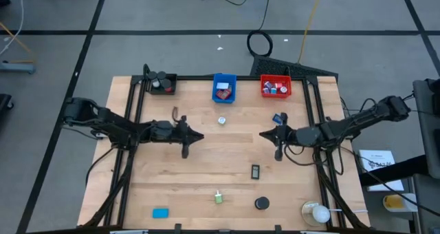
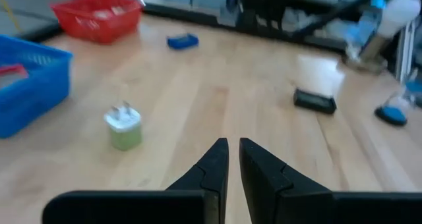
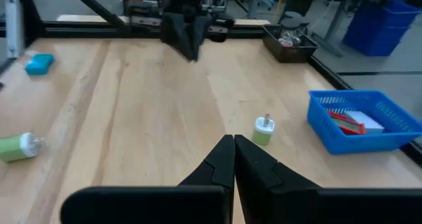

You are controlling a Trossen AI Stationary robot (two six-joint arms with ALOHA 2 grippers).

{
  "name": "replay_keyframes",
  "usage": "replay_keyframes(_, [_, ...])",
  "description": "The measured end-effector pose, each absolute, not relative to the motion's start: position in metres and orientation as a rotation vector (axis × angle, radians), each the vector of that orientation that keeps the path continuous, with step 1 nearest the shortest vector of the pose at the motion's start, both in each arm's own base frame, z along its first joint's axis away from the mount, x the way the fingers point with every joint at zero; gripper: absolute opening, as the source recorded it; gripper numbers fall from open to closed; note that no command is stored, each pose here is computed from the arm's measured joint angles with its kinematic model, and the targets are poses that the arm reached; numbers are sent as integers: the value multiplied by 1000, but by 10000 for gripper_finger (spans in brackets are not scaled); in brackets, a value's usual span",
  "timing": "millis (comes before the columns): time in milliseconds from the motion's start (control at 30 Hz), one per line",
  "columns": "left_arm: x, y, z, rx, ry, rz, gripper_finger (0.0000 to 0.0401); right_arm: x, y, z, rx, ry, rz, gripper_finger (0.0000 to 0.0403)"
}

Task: Pick & Place Office items
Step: Put the black digital clock into the blue basket

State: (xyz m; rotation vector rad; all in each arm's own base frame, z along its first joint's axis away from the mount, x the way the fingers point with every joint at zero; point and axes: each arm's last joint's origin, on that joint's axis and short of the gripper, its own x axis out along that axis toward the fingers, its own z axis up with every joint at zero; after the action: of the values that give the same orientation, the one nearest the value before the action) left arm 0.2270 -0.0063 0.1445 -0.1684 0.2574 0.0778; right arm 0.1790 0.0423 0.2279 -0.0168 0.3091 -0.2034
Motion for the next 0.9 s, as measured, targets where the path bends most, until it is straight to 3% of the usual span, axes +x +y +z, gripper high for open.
replay_keyframes(233, [258,-27,169,-51,447,138,42,184,45,219,-49,360,-221,0])
replay_keyframes(600, [262,-67,184,-50,509,-10,42,204,57,197,-96,446,-43,3])
replay_keyframes(900, [250,-88,177,9,446,-19,42,212,61,200,-121,604,-41,14])
